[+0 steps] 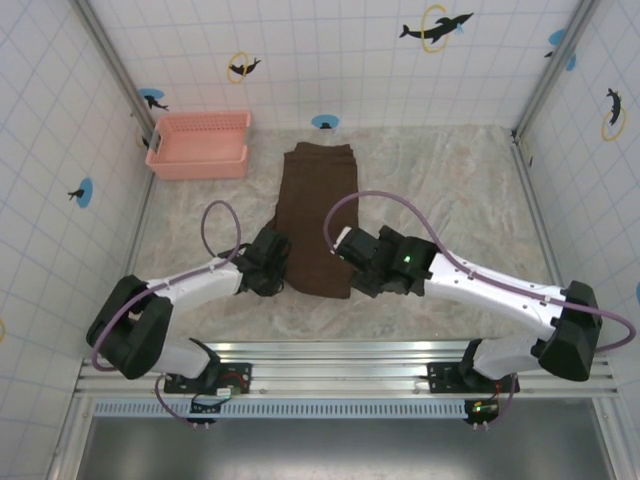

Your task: Roll up the long pants

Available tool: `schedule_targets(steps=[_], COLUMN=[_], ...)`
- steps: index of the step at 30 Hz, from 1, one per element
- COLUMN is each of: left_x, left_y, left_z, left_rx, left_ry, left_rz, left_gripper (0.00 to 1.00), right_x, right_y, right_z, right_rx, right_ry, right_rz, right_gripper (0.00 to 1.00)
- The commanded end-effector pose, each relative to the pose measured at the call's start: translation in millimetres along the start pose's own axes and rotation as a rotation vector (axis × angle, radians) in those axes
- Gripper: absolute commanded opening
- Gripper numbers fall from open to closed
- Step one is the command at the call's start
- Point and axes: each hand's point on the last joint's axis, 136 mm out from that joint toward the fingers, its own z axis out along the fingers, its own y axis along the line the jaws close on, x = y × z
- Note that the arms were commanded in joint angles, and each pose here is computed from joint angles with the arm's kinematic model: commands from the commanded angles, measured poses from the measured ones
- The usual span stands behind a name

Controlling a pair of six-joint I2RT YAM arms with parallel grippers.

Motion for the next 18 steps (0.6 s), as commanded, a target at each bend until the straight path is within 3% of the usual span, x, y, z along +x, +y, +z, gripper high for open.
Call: schedule_targets(steps=[1, 8, 18], left_x=[-6.8, -5.0, -12.4], left_y=[31.3, 21.8, 23.2], left_z=[-17.1, -10.6, 9.6], left_rx=[-0.236, -0.386, -0.471], left_ry=[0.035, 0.135, 0.148], left_rz=[0.005, -0.046, -0.067], left_gripper=[0.00, 0.00, 0.00], right_x=[-5.9, -15.8, -46.8], right_y=[-4.8, 20.4, 76.7], right_z=[4.2, 21.1, 22.3], right_rx=[0.138, 0.200, 0.240], right_ry=[-0.038, -0.079, -0.121], right_rz=[-0.104, -0.224, -0.405], right_gripper=[0.99, 0.99, 0.99])
